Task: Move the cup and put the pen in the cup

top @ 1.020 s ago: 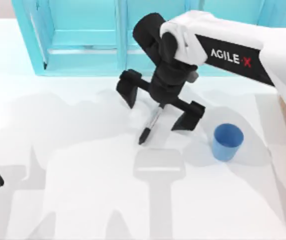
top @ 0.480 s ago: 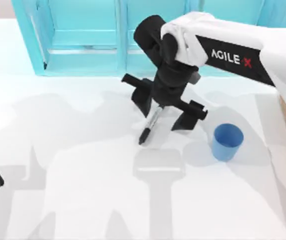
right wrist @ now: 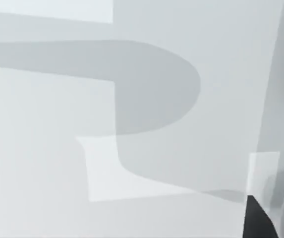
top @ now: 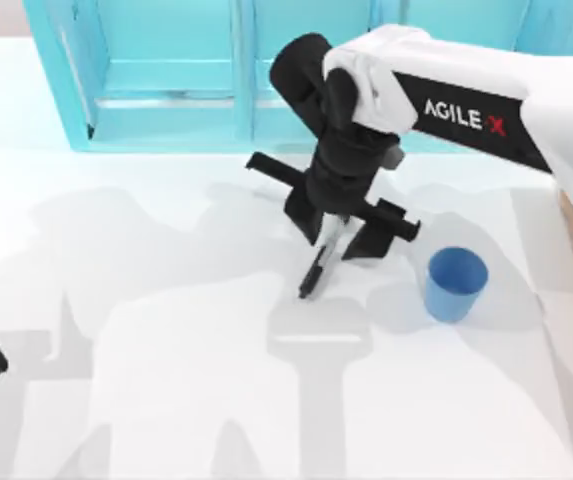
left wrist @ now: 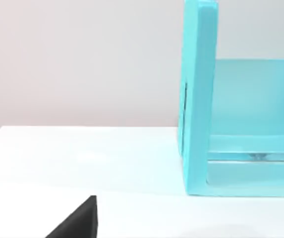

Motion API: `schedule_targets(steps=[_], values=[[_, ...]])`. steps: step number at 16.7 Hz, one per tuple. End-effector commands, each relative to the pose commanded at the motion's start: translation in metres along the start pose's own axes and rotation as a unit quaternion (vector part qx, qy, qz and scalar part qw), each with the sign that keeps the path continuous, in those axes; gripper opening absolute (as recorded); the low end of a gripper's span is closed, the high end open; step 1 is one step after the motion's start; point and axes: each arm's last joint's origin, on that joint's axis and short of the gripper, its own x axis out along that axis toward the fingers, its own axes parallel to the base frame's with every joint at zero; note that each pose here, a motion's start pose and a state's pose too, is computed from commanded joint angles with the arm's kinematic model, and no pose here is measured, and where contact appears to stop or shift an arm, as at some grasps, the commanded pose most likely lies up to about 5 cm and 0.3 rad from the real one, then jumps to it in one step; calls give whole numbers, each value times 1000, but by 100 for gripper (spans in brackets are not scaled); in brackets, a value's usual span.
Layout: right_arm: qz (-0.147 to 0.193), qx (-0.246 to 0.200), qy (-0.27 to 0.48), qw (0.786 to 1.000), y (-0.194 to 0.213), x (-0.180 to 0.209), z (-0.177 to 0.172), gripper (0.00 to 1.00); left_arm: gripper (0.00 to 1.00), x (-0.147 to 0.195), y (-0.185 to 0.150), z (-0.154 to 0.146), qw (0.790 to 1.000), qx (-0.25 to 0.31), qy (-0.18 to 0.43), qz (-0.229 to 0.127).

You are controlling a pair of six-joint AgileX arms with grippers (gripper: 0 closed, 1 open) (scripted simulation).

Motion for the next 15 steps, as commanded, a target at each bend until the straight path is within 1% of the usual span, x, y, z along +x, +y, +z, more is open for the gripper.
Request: schedule_targets(steps=[2,3,5,7,9,12,14,15], values=[[0,0,0,1000,0,0,0,0,100,0,0,0,1000,0,0,0],[-14,-13,-14,1000,-5,-36,0,0,100,0,0,0,1000,0,0,0],[-15,-15,-13,1000,-5,-40,-6,0,100,0,0,0,1000,0,0,0],[-18,-15,-12,1000,-6,-54,-19,0,100,0,0,0,1000,0,0,0],[-11,-15,-16,1000,-8,-79,-33,0,100,0,0,0,1000,0,0,0],[-15,-14,-15,1000,-12,-99,-52,0,100,0,0,0,1000,0,0,0],[-4,-14,-20,1000,-17,-123,-65,0,100,0,0,0,1000,0,0,0],[-4,-14,-20,1000,-21,-132,-73,0,100,0,0,0,1000,0,0,0]])
